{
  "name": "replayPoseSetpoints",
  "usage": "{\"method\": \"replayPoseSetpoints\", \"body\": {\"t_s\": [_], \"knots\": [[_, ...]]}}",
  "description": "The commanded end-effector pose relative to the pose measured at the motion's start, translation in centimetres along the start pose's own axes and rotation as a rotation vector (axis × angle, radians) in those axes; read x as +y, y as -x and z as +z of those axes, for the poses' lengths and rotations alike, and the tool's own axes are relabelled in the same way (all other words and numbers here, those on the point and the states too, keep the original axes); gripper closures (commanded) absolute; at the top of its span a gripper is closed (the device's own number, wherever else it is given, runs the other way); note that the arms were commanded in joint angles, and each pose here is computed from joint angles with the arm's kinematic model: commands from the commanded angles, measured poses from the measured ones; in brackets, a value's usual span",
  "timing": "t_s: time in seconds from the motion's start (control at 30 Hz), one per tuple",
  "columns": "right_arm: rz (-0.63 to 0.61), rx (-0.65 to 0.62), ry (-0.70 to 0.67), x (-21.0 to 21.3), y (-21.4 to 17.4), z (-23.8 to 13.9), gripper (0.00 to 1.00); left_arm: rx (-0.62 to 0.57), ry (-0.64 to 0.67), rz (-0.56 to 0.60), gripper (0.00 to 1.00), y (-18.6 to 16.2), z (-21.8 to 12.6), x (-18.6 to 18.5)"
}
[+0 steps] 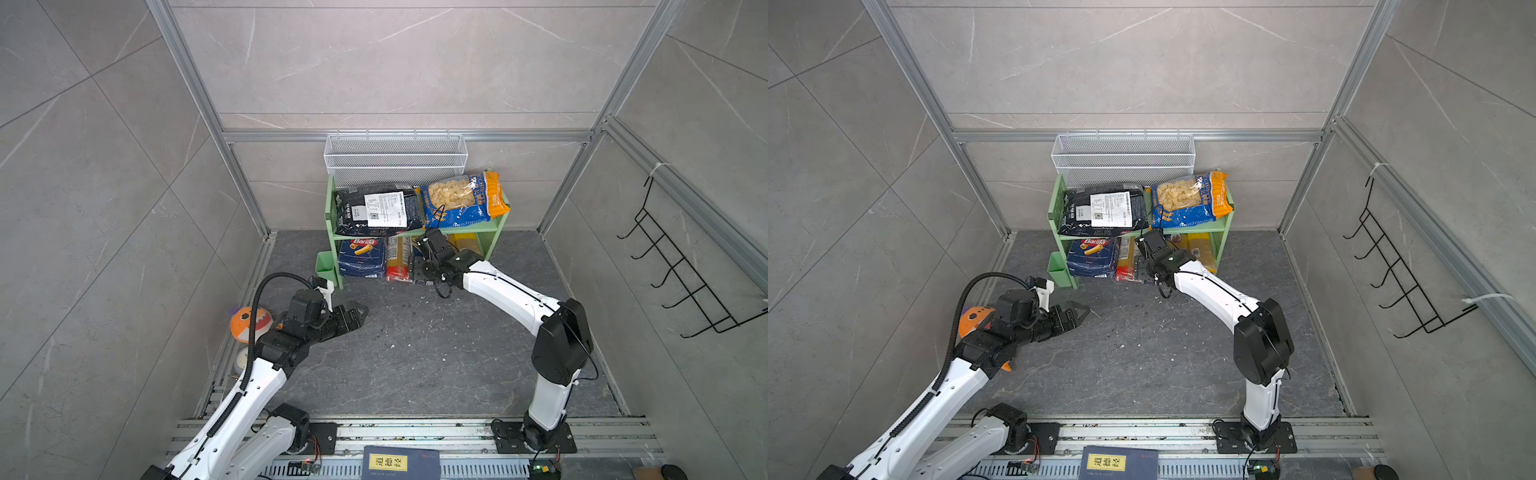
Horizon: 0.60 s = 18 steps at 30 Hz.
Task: Place and organize the pasta boxes and bags onto the shelf
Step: 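Stand the Barilla box between the red-and-yellow bag and the Ankara bag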
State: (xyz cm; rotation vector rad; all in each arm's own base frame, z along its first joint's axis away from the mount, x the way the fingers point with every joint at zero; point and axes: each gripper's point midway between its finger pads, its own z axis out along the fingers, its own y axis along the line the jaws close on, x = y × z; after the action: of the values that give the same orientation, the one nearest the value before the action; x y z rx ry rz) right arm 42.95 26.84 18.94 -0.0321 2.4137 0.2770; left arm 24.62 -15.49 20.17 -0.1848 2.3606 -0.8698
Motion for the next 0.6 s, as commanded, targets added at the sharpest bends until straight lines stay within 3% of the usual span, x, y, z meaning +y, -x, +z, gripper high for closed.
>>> {"method": "replayPoseSetpoints", "body": {"t_s": [0.0,0.57], "knots": [[0.045,-0.128,0.07,0.6,3.5,-2.6,0.16,-0.026,-0.047,0.041,0.05,0.9,-0.8,-1.6],[0.072,-0.071,0.126,-0.3,-0.1,-4.5,0.06,-0.036,-0.016,0.033,0.0,1.1,-0.6,-1.0]]}}
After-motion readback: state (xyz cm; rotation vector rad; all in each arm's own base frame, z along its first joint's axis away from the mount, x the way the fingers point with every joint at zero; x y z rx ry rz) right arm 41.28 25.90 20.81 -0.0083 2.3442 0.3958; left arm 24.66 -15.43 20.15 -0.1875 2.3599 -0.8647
